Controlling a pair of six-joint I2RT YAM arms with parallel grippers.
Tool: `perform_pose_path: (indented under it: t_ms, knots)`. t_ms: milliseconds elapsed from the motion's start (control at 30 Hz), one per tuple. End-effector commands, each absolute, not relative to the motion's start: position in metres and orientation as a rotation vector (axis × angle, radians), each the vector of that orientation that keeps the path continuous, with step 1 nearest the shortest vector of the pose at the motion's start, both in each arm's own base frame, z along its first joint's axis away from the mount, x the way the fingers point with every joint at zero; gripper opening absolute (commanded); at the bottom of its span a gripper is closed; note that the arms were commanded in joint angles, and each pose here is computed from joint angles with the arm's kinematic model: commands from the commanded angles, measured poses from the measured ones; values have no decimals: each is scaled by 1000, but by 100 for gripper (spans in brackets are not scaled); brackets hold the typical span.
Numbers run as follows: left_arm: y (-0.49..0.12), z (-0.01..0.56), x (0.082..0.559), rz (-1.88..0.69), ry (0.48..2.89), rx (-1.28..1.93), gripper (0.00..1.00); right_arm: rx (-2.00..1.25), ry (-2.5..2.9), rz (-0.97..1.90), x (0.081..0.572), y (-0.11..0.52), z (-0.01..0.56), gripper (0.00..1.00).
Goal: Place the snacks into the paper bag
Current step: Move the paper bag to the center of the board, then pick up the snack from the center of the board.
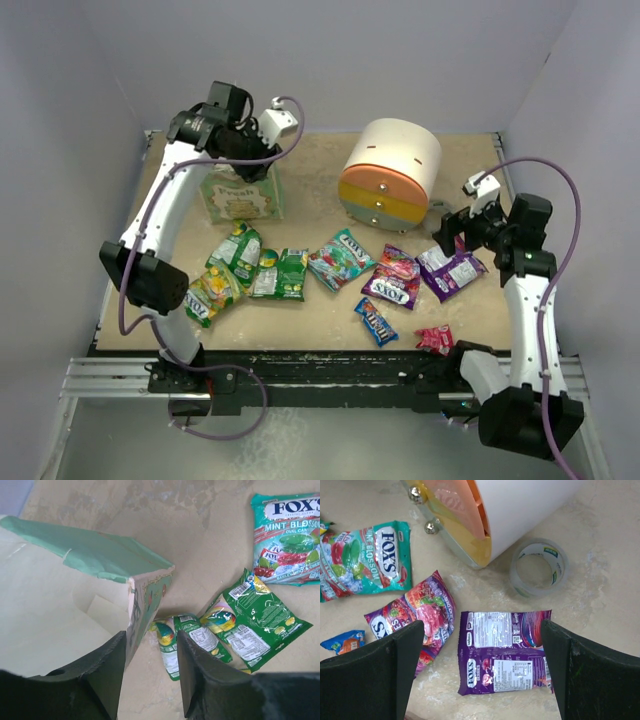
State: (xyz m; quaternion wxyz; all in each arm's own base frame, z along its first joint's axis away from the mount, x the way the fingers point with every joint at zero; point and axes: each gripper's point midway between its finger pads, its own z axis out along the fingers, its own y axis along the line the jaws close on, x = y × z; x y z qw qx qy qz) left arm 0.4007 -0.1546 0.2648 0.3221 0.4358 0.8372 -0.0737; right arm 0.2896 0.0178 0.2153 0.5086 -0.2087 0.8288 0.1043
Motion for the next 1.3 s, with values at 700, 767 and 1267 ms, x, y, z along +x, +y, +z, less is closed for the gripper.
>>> perform_pose_path:
  t_ms: [700,767,1267]
  knots:
    - [-202,350,280,-538,1604,1297,91,-585,2042,215,294,12,211,100]
    - [-220,340,266,-589,1566,1379,91,-530,2044,192,300,7,213,100]
    - [-344,236,176,-761,1348,1939,90,-384,2083,210,305,2,197,100]
